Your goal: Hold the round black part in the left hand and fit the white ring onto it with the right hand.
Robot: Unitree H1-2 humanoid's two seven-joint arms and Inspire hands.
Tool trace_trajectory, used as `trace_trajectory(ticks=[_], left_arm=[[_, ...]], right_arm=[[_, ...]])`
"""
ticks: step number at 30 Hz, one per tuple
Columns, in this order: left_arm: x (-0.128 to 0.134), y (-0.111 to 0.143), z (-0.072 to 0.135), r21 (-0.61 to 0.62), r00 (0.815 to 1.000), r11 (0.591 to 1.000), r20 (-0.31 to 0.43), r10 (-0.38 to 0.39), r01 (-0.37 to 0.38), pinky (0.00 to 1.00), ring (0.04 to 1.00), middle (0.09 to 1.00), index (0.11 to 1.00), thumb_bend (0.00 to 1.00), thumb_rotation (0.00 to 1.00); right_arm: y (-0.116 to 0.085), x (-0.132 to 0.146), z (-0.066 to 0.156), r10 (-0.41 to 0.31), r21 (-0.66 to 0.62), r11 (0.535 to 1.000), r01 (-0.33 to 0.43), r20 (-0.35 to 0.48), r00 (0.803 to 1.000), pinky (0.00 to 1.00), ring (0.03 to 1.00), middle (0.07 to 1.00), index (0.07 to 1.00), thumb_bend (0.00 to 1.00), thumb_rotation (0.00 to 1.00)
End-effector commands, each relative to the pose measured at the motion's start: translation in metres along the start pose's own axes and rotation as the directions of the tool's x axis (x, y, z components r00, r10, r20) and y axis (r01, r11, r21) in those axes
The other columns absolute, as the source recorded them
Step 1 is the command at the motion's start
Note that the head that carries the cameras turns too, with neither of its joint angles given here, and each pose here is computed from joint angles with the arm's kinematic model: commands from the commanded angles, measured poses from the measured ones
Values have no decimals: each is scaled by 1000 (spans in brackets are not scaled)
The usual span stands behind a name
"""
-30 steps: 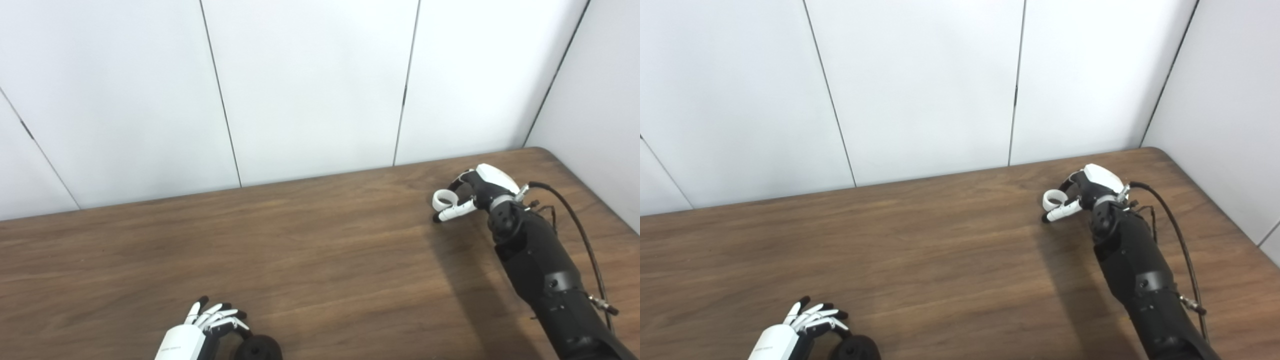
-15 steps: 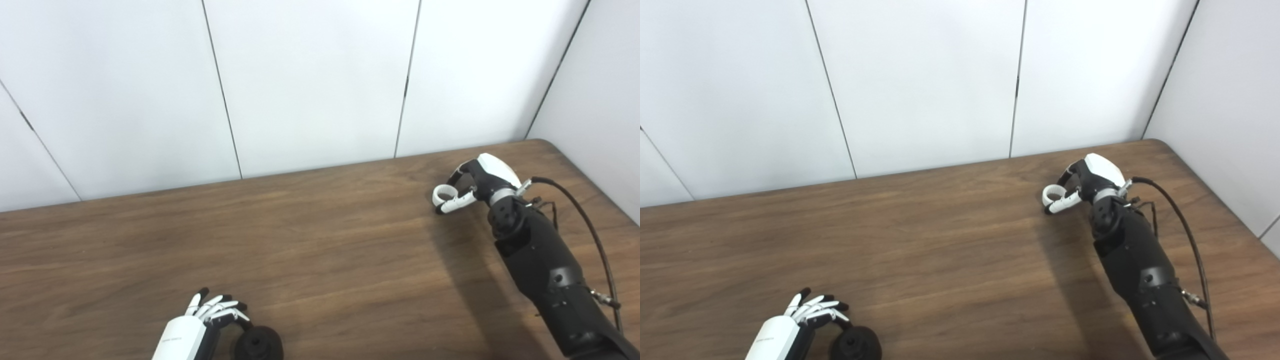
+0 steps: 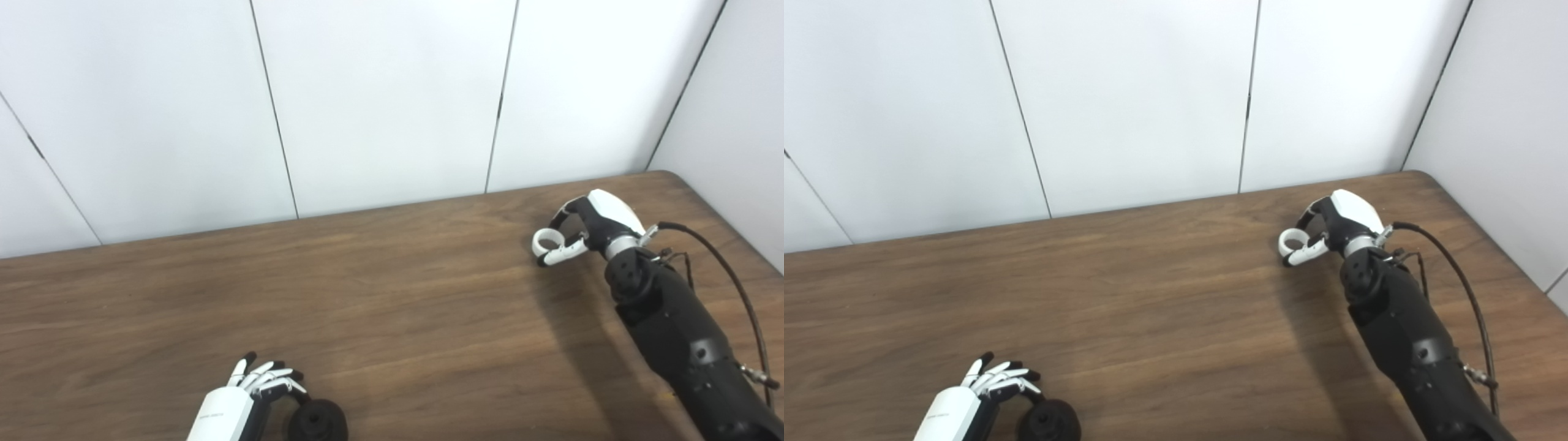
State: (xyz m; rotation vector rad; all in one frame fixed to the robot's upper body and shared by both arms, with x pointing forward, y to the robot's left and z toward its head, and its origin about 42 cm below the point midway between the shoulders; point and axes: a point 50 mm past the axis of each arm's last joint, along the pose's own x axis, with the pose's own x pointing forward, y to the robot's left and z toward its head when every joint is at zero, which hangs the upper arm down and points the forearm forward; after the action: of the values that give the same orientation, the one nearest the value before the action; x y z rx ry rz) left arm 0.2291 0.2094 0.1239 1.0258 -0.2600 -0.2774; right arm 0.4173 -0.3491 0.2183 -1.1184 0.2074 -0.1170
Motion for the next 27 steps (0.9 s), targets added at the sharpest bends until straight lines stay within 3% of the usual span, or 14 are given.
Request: trace_trajectory(ticks=[1,10,22,27], left_arm=[[2,4,4,15,1000,1000,25,15,-15,1000,866,762,484,524,55],[4,0,13,6,999,1000,32,19,-19,1000,870,761,484,524,55],[11,-6,23,7,1000,1000,14,2,-2,1000,885,768,483,524,55],[16,-9,27,15,1000,1000,9,3,-3,1000,886,766,483,525,56]], right_arm=[[-24,-5,19,-47,-14,999,48,90,995,1000,970,850,487,520,134],[-10,-49,52,36,18,999,-41,235,971,1000,974,852,486,522,132],[-1,-115,88,138,13,987,-158,422,896,1000,970,856,484,523,136],[-4,-134,98,151,-9,986,-168,482,863,1000,968,856,484,523,138]])
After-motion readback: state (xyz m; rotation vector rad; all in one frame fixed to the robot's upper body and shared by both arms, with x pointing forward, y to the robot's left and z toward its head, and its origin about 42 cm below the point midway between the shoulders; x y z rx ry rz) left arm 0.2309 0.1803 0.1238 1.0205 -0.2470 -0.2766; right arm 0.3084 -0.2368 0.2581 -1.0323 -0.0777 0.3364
